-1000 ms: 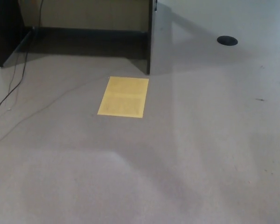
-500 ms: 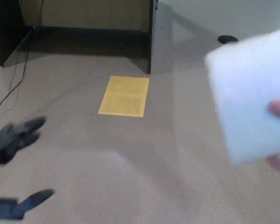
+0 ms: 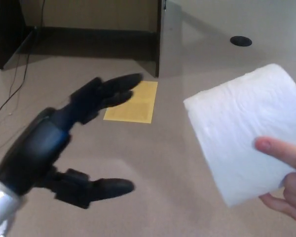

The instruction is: A person is holding a toilet paper roll and the robot extends its left hand to grab the roll by inserting its thumb into the gap in the middle and brings its hand down by its side. Then it extends its arm again to hand the toilet paper roll back to the person.

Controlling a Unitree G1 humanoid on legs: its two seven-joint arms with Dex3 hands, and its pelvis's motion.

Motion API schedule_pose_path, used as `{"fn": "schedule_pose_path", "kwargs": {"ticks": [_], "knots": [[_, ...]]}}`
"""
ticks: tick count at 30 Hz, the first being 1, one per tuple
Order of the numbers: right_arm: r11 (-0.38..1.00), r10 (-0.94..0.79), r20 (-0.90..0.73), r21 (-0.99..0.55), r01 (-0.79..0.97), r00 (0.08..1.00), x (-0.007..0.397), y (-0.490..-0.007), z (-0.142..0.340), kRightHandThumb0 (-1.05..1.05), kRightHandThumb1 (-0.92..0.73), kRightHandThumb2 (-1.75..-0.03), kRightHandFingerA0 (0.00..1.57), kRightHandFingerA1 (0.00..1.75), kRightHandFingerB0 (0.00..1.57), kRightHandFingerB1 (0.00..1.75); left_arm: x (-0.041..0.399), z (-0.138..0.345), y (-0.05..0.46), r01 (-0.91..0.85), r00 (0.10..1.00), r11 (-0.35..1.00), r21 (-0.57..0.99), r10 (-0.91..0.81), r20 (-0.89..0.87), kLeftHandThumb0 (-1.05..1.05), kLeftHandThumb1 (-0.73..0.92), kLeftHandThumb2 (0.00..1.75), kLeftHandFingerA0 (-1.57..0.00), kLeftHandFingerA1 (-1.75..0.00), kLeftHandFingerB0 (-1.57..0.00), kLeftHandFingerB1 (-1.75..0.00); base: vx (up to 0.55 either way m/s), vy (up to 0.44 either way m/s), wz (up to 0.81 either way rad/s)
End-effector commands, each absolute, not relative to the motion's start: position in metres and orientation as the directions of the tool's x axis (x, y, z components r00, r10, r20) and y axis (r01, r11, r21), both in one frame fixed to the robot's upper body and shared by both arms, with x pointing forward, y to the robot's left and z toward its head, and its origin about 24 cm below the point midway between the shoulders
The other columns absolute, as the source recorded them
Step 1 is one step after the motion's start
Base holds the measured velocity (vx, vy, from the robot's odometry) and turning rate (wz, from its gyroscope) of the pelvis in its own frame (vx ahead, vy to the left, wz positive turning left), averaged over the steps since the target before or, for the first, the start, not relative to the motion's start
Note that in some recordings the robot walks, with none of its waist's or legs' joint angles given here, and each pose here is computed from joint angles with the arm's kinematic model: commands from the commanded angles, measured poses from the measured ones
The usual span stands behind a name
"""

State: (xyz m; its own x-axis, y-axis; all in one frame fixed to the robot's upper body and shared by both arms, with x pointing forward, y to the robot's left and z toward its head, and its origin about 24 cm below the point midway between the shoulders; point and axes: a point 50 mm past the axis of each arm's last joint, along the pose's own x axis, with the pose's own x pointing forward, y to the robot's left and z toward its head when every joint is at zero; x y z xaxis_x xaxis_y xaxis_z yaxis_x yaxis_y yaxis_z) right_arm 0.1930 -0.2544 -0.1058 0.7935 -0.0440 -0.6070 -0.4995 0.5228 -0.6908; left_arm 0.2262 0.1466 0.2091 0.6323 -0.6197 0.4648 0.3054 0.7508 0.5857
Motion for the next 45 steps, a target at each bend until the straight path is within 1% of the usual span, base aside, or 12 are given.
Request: {"fn": "schedule_pose_path", "kwargs": {"ticks": [1, 4, 5, 14, 16, 17, 18, 21, 26, 27, 40, 45], "knots": [[0.52, -0.055, -0.608, -0.695, -0.497, 0.792, 0.188, -0.257, -0.108, -0.38, -0.69, -0.61, 0.58, 0.5, 0.54, 0.43, 0.228, 0.211, 0.125, 0.377, 0.648, 0.732, 0.568, -0.646, 0.403, -0.44, 0.37, 0.59, -0.18, -0.37, -0.11, -0.31, 0.0, 0.0, 0.0], [0.515, -0.052, -0.606, -0.697, -0.499, 0.794, 0.188, -0.257, -0.108, -0.38, -0.7, -0.59, 0.57, 0.49, 0.53, 0.42, 0.228, 0.21, 0.116, 0.397, 0.64, 0.729, 0.558, -0.655, 0.402, -0.44, 0.37, 0.59, -0.18, -0.38, -0.12, -0.31, 0.0, 0.0, 0.0], [0.517, -0.052, -0.605, -0.697, -0.497, 0.794, 0.188, -0.257, -0.107, -0.38, -0.69, -0.6, 0.56, 0.49, 0.53, 0.43, 0.227, 0.21, 0.111, 0.417, 0.624, 0.727, 0.545, -0.665, 0.41, -0.23, 0.25, 0.81, -0.02, -0.49, 0.0, -0.47, 0.0, 0.0, 0.0], [0.516, -0.05, -0.6, -0.7, -0.494, 0.798, 0.188, -0.254, -0.108, -0.38, -0.7, -0.59, 0.58, 0.49, 0.54, 0.42, 0.236, 0.217, 0.097, 0.394, 0.604, 0.725, 0.566, -0.668, 0.435, -0.23, 0.26, 0.81, -0.01, -0.49, 0.0, -0.47, 0.0, 0.0, 0.0], [0.528, -0.05, -0.596, -0.697, -0.485, 0.802, 0.191, -0.253, -0.107, -0.38, -0.7, -0.61, 0.59, 0.53, 0.54, 0.44, 0.241, 0.223, 0.096, 0.356, 0.593, 0.737, 0.574, -0.653, 0.471, -0.21, 0.26, 0.8, -0.01, -0.48, 0.0, -0.48, 0.0, 0.0, 0.0], [0.528, -0.051, -0.596, -0.697, -0.485, 0.802, 0.191, -0.253, -0.107, -0.39, -0.7, -0.61, 0.6, 0.53, 0.54, 0.43, 0.243, 0.224, 0.097, 0.351, 0.598, 0.741, 0.573, -0.648, 0.471, -0.38, 0.37, 0.56, -0.18, -0.35, -0.09, -0.29, 0.0, 0.0, 0.0], [0.527, -0.051, -0.596, -0.698, -0.485, 0.801, 0.19, -0.254, -0.107, -0.39, -0.7, -0.61, 0.6, 0.53, 0.54, 0.43, 0.245, 0.225, 0.097, 0.346, 0.605, 0.744, 0.572, -0.642, 0.47, -0.38, 0.37, 0.56, -0.18, -0.35, -0.09, -0.29, 0.0, 0.0, 0.0], [0.535, -0.05, -0.592, -0.696, -0.479, 0.805, 0.194, -0.253, -0.106, -0.38, -0.7, -0.61, 0.6, 0.5, 0.53, 0.43, 0.25, 0.23, 0.099, 0.306, 0.616, 0.756, 0.578, -0.62, 0.486, -0.39, 0.37, 0.58, -0.19, -0.39, -0.11, -0.3, 0.0, 0.0, 0.0], [0.537, -0.05, -0.583, -0.7, -0.47, 0.811, 0.195, -0.253, -0.105, -0.37, -0.7, -0.61, 0.61, 0.49, 0.54, 0.43, 0.255, 0.237, 0.104, 0.223, 0.619, 0.773, 0.594, -0.583, 0.525, -0.41, 0.38, 0.59, -0.19, -0.39, -0.14, -0.32, 0.0, 0.0, 0.0], [0.534, -0.051, -0.583, -0.702, -0.471, 0.811, 0.196, -0.253, -0.104, -0.38, -0.7, -0.61, 0.6, 0.49, 0.53, 0.43, 0.256, 0.238, 0.105, 0.215, 0.617, 0.771, 0.599, -0.583, 0.529, -0.22, 0.29, 0.84, -0.07, -0.51, -0.05, -0.5, 0.0, 0.0, 0.0], [0.557, -0.047, -0.571, -0.696, -0.453, 0.819, 0.197, -0.249, -0.105, -0.36, -0.69, -0.6, 0.6, 0.5, 0.53, 0.44, 0.253, 0.227, 0.092, 0.192, 0.578, 0.75, 0.634, -0.608, 0.544, -0.2, 0.28, 0.83, -0.09, -0.51, -0.08, -0.5, 0.0, 0.0, 0.0], [0.547, -0.047, -0.565, -0.704, -0.452, 0.824, 0.2, -0.249, -0.103, -0.37, -0.69, -0.61, 0.6, 0.52, 0.55, 0.44, 0.252, 0.221, 0.088, 0.18, 0.593, 0.728, 0.662, -0.617, 0.518, -0.21, 0.25, 0.82, -0.08, -0.51, -0.07, -0.49, 0.0, 0.0, 0.0]]}}
